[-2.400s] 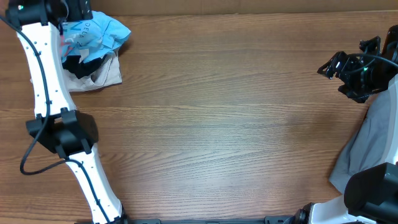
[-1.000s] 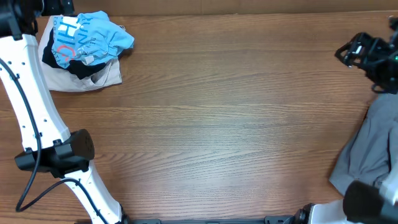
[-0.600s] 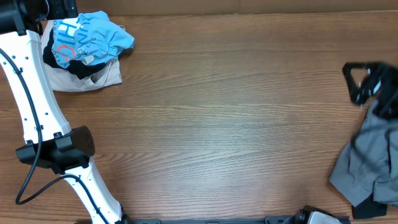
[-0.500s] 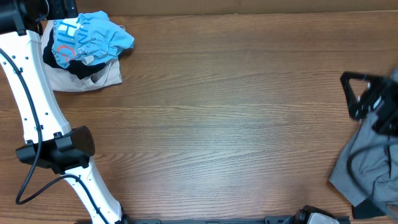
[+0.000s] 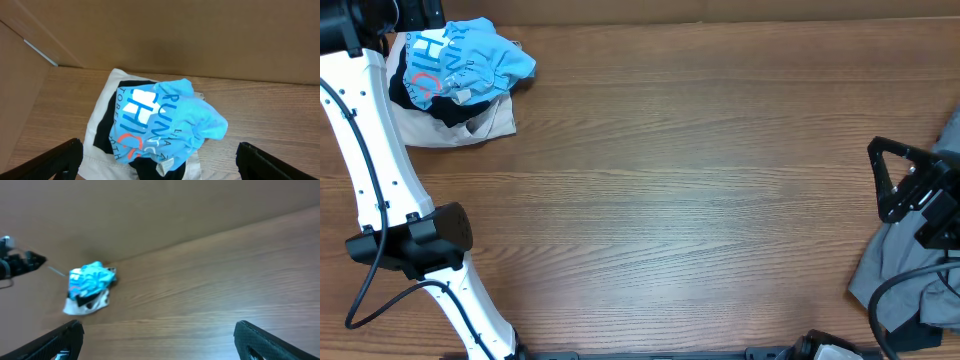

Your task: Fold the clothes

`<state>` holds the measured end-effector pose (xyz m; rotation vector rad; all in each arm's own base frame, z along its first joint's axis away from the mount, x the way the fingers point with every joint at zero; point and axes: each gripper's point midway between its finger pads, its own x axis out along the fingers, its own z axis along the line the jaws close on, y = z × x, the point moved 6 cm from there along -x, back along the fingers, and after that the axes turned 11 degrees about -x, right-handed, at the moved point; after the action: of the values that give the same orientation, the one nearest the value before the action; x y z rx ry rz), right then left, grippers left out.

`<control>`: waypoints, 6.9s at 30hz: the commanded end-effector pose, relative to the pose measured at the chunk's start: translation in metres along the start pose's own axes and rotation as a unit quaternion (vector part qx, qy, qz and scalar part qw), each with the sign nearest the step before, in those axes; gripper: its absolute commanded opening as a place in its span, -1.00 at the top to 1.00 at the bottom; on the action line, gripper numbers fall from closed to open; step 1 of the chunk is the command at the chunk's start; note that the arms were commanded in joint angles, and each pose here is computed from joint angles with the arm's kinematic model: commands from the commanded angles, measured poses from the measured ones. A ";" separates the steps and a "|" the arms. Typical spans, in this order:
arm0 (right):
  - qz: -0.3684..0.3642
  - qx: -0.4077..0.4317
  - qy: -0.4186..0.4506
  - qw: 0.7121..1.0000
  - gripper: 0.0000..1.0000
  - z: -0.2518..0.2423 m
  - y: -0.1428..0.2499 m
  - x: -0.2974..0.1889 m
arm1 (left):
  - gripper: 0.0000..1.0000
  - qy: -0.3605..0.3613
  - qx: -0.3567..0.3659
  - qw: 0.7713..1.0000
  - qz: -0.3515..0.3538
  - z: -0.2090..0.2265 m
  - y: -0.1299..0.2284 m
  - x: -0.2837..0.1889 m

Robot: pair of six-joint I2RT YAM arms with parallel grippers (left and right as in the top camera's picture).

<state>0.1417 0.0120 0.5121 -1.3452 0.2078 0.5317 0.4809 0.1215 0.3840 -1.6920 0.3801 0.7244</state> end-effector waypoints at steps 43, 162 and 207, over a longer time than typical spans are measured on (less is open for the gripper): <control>-0.248 -0.144 -0.013 0.958 -1.00 -0.056 0.259 0.177 | -1.00 0.000 0.008 1.000 0.001 -0.002 0.000 0.002; -0.223 -0.145 -0.032 0.963 -1.00 -0.057 0.277 0.189 | -1.00 0.224 -0.014 0.936 -0.272 -0.026 0.377 -0.099; -0.223 -0.145 -0.032 0.963 -1.00 -0.057 0.277 0.189 | -1.00 0.224 -0.014 0.936 -0.272 -0.026 0.377 -0.099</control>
<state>0.1819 0.0381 0.1764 -1.6017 -0.2237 0.2292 0.1850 -0.0102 0.1650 -1.8530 0.1957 -0.0601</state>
